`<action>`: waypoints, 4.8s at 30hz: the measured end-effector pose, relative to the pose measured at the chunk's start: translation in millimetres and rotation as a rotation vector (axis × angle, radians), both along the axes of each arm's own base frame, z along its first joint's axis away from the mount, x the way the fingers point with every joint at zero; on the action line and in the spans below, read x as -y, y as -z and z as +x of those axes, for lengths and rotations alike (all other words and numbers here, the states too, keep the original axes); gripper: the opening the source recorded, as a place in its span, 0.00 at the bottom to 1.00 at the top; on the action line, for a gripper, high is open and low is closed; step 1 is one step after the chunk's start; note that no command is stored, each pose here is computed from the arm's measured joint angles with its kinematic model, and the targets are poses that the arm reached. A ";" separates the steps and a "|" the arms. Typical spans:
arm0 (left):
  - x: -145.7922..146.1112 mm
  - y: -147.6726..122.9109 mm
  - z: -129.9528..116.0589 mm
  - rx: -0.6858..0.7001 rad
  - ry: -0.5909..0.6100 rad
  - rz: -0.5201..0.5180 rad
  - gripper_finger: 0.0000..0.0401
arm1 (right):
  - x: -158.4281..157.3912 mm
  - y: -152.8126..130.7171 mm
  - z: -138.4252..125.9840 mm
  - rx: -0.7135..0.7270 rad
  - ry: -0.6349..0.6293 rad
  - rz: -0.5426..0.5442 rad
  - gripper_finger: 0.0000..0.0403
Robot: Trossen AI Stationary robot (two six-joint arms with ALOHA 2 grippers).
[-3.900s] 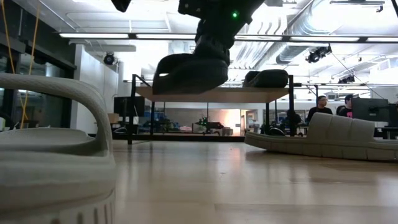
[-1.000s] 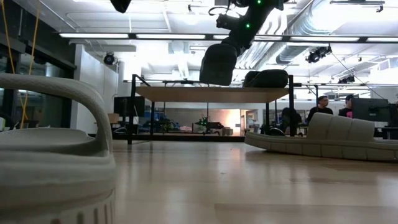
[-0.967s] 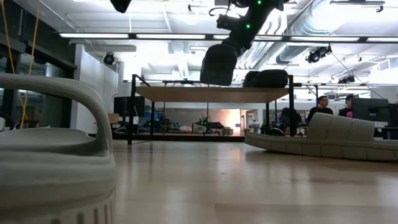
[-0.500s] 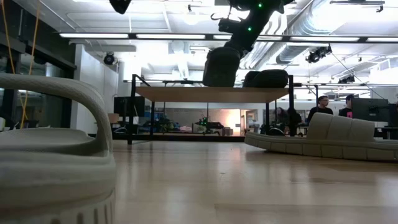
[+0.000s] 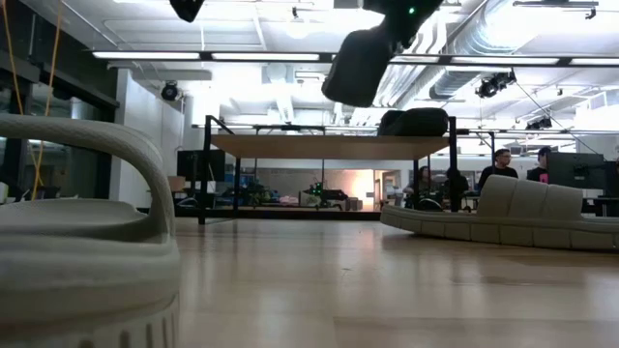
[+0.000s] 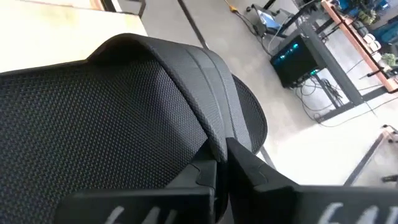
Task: Pick and place slides into the shelf
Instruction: Put the black slide on the shelf
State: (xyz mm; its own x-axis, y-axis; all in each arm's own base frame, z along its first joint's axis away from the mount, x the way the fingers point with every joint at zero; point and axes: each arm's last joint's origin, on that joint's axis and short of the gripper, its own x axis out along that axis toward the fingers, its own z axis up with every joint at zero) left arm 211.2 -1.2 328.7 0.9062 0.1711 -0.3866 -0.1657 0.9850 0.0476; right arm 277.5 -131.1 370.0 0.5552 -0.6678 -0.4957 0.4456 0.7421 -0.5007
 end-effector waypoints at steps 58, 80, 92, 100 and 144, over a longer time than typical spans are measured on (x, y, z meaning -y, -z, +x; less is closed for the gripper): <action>-0.5 -1.7 0.7 0.019 -0.015 0.009 0.00 | 3.3 69.1 13.5 0.060 -0.028 -0.012 0.00; -0.4 -1.5 0.8 0.018 -0.013 0.008 0.00 | 19.0 94.5 23.0 -0.030 0.028 0.000 0.00; -0.4 -1.6 0.8 0.019 -0.013 0.008 0.00 | 18.9 97.8 19.9 -0.101 0.026 -0.003 0.00; -0.4 -1.6 0.8 0.019 -0.013 0.008 0.00 | 18.8 98.8 18.3 -0.140 0.032 -0.018 0.00; -0.4 -1.6 0.8 0.019 -0.015 0.008 0.00 | 11.5 97.3 12.8 -0.180 -0.005 -0.005 0.43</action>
State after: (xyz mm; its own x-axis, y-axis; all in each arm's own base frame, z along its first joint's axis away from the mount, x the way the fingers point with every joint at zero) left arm 212.0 -0.8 330.3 0.9109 0.1875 -0.3677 -0.1810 0.9821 0.0525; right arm 290.2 -142.6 272.8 0.4610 -0.6682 -0.5839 0.3453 0.7412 -0.5756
